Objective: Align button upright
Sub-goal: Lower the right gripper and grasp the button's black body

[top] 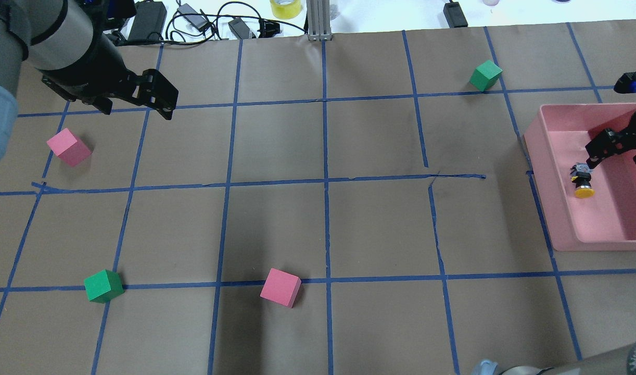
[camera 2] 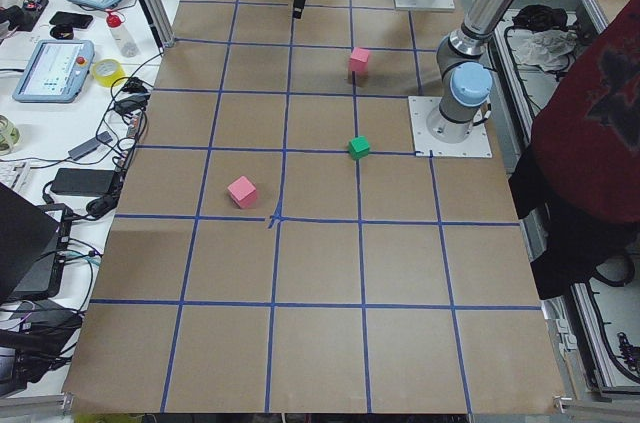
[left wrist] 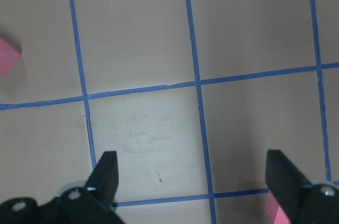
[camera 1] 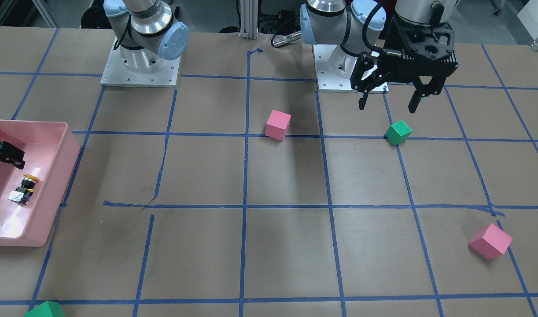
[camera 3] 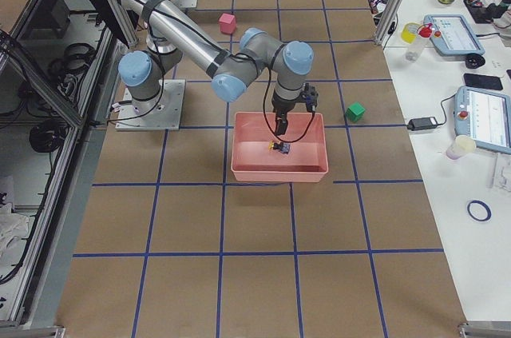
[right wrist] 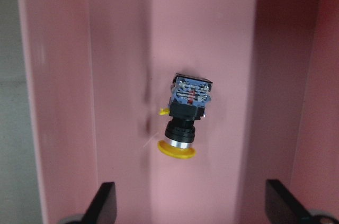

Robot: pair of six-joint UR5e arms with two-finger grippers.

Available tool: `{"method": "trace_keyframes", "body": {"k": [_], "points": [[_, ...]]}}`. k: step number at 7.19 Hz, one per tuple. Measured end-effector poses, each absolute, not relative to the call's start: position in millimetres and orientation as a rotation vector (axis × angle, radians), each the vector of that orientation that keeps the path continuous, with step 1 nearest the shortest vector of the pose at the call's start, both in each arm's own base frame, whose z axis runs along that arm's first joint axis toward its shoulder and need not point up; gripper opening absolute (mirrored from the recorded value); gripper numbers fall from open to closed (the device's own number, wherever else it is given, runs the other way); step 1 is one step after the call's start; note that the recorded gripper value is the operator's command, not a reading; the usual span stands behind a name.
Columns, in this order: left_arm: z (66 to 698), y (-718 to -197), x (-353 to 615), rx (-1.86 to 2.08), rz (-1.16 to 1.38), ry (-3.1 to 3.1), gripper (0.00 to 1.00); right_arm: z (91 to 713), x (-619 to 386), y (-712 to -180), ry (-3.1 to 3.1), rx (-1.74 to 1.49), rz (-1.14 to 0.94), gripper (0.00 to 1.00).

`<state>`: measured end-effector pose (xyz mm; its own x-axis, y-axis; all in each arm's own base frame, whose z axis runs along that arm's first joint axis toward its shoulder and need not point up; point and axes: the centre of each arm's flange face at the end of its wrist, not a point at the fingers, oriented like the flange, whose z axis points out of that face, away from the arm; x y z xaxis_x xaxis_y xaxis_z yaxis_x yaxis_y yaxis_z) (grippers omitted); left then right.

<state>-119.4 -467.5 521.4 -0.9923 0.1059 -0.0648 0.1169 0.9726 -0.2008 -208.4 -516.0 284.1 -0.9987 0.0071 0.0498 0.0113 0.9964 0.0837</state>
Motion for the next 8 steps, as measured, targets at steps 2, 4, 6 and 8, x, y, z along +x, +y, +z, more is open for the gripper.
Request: {"method": "trace_keyframes", "body": {"k": [2,4,6,8], "points": [[521,-467,-119,0.173,-0.317,3.067,1.00,263,-236,-506,-3.092,-0.090,-0.164,1.00],[521,-467,-119,0.173,-0.317,3.067,1.00,241,-247,-508,-3.098,-0.109,-0.192,1.00],[521,-467,-119,0.173,-0.317,3.067,1.00,224,-254,-509,-3.108,-0.119,-0.218,1.00],[521,-467,-119,0.173,-0.317,3.067,1.00,211,-269,-503,-3.109,-0.148,-0.239,1.00]]}}
